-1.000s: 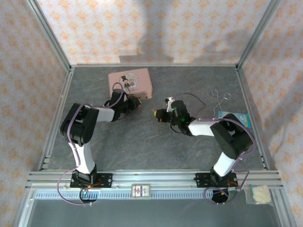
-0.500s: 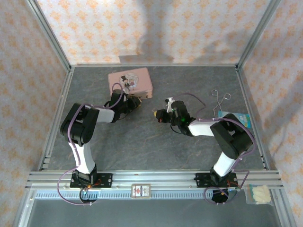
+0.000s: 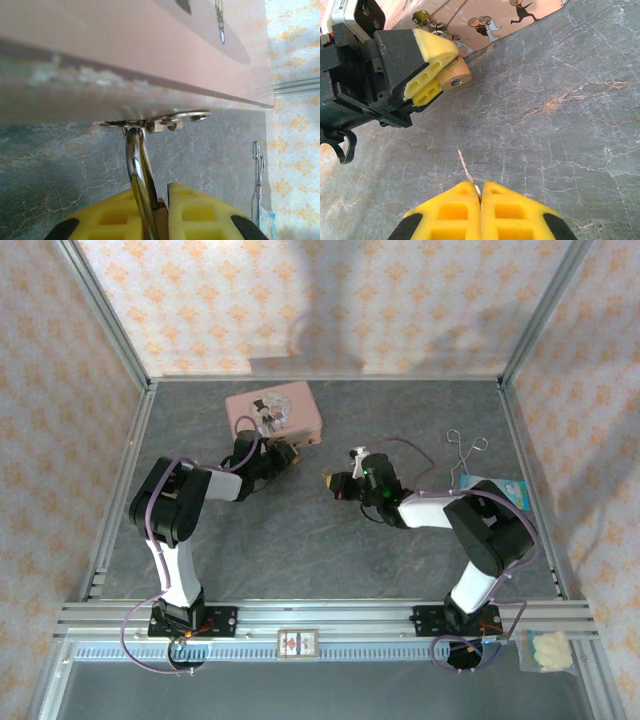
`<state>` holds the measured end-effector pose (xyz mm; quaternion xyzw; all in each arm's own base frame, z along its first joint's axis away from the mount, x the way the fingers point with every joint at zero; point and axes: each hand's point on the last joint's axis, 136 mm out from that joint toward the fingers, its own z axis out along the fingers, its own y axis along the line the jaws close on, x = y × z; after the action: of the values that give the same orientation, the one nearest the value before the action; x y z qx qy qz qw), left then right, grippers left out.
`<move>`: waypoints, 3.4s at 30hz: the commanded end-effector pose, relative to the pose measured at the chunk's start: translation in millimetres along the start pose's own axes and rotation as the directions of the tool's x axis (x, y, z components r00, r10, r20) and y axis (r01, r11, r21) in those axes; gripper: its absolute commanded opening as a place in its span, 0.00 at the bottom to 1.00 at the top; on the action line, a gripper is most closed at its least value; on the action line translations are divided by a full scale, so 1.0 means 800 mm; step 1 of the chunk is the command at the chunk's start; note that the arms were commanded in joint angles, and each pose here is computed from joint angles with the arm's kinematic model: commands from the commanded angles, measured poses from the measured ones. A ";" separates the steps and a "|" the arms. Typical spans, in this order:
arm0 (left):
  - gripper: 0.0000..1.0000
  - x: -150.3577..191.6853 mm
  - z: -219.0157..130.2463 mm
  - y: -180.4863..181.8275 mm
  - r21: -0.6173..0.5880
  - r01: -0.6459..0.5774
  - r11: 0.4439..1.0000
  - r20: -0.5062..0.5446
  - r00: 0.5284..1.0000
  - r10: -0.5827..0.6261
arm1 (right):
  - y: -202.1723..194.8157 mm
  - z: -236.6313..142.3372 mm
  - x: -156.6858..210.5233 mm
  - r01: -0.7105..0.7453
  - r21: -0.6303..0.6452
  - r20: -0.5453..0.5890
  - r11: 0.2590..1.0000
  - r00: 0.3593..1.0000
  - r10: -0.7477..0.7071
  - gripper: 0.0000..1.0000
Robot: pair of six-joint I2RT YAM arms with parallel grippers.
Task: Unlock a padlock with a key
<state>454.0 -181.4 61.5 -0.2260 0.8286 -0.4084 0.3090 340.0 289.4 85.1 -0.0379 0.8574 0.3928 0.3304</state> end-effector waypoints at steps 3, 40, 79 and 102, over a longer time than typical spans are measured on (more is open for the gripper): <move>0.08 0.015 0.007 0.012 -0.054 0.053 0.997 -0.058 0.997 -0.057 | 0.007 0.006 -0.004 -0.041 -0.030 0.020 0.999 0.999 0.042 0.00; 0.28 0.043 0.045 0.075 -0.245 0.061 0.968 0.180 0.984 -0.016 | -0.003 -0.003 -0.005 -0.032 0.016 0.042 0.999 0.999 0.032 0.00; 0.30 0.009 0.078 0.067 -0.168 0.185 0.968 0.433 0.896 -0.096 | -0.018 -0.013 -0.009 -0.023 0.064 0.059 0.998 0.998 0.019 0.00; 0.00 0.044 0.011 -0.009 0.123 0.213 0.969 0.162 0.959 -0.231 | -0.019 0.012 -0.015 -0.140 -0.022 0.010 0.990 0.990 0.141 0.00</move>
<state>450.9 -201.7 48.8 -0.3462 0.7443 -0.4229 0.3838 352.7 273.2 65.1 0.0161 0.8678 0.3878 0.3102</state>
